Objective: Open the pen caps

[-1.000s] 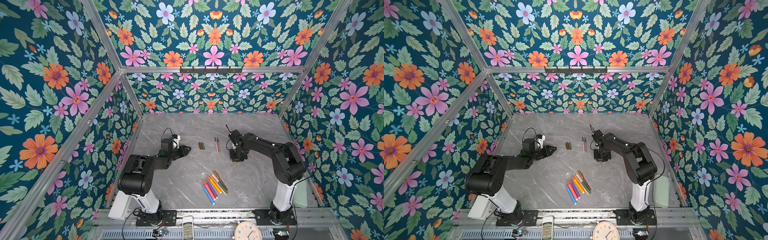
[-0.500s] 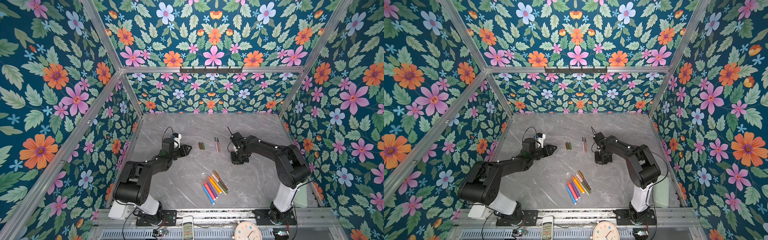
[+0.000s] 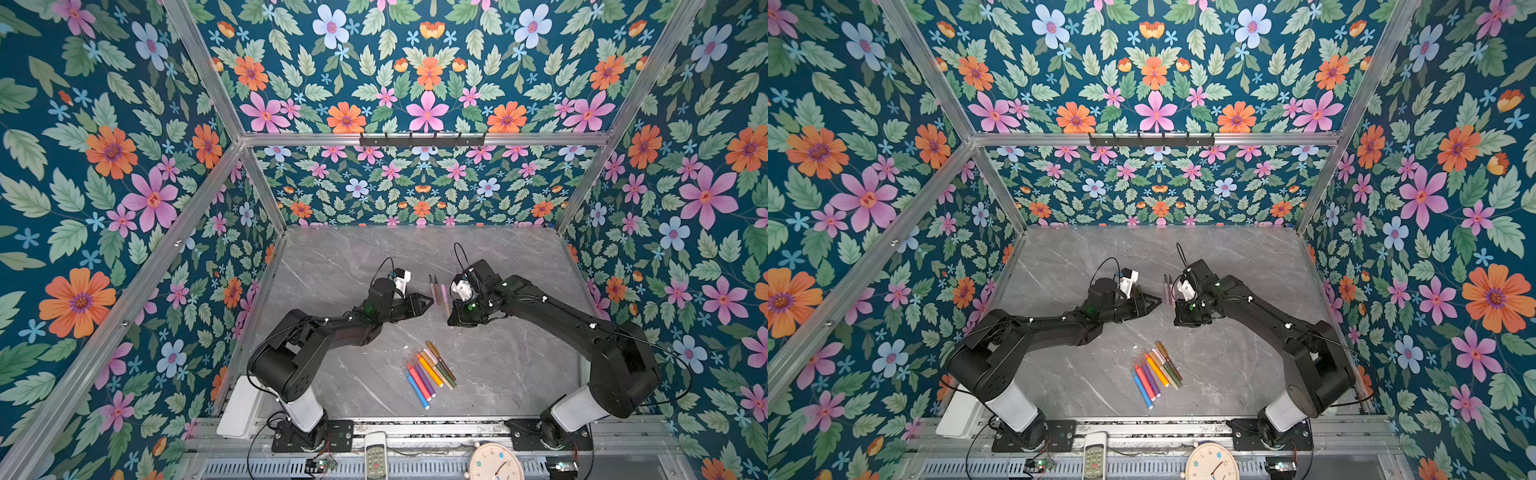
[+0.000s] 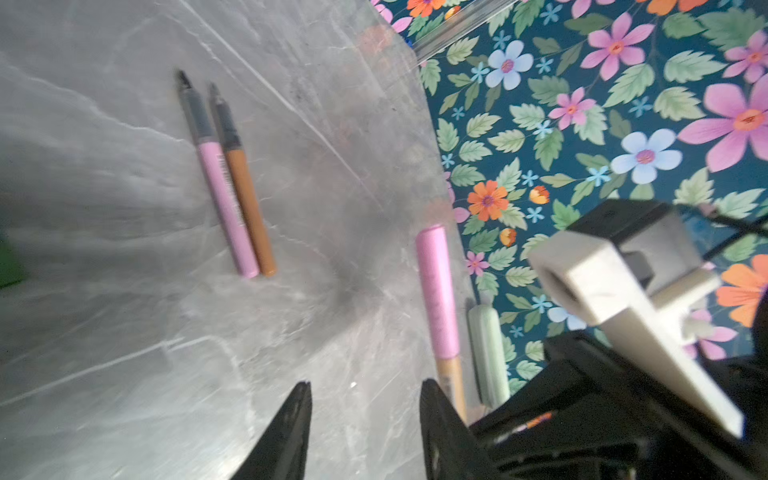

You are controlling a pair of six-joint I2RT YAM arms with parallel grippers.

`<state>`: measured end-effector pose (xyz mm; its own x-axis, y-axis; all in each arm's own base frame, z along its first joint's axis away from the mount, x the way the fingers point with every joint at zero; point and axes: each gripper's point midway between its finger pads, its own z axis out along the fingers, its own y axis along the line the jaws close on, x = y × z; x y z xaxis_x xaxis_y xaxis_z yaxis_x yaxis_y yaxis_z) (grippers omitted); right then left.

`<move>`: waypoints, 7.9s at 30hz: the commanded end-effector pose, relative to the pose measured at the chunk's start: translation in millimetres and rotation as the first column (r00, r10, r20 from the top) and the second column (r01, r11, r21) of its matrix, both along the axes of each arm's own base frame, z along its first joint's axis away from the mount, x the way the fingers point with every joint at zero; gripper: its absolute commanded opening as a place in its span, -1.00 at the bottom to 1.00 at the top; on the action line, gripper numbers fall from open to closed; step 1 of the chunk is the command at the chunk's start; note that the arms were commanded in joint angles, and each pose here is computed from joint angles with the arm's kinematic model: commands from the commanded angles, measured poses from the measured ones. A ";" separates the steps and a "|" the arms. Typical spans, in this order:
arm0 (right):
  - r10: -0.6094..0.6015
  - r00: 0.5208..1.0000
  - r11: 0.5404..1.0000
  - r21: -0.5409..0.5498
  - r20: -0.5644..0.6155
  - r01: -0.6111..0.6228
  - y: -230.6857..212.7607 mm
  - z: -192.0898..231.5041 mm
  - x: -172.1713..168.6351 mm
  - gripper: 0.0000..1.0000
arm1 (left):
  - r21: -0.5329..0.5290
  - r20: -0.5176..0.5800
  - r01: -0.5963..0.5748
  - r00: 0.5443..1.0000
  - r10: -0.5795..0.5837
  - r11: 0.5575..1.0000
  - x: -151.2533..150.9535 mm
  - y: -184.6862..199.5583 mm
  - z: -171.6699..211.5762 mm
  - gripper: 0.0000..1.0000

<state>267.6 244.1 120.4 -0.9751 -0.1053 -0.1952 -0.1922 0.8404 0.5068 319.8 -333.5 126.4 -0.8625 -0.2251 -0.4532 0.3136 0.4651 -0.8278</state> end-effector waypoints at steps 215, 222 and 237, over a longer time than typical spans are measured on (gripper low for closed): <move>-0.411 0.900 0.888 0.162 -0.143 0.431 -36.7 -97.4 -46.5 -1.00 | 0.104 0.028 -0.258 0.966 0.257 0.960 -65.1 160.6 -39.5 -0.34; -0.408 0.904 0.893 0.151 -0.129 0.424 -26.6 -97.7 -34.2 -1.00 | 0.084 0.055 -0.265 0.964 0.261 0.960 -66.5 161.9 -34.2 -0.33; -0.344 0.937 0.939 0.013 -0.060 0.345 -3.3 -91.2 -33.0 -1.00 | 0.007 0.191 -0.311 0.933 0.304 0.950 -42.5 160.6 -1.6 -0.34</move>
<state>238.4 255.8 35.0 -0.9650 0.2338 -0.1184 0.1213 0.7989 0.5891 262.5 -172.5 100.4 -0.7266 -0.4302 -0.5358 0.2217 0.5913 -0.7754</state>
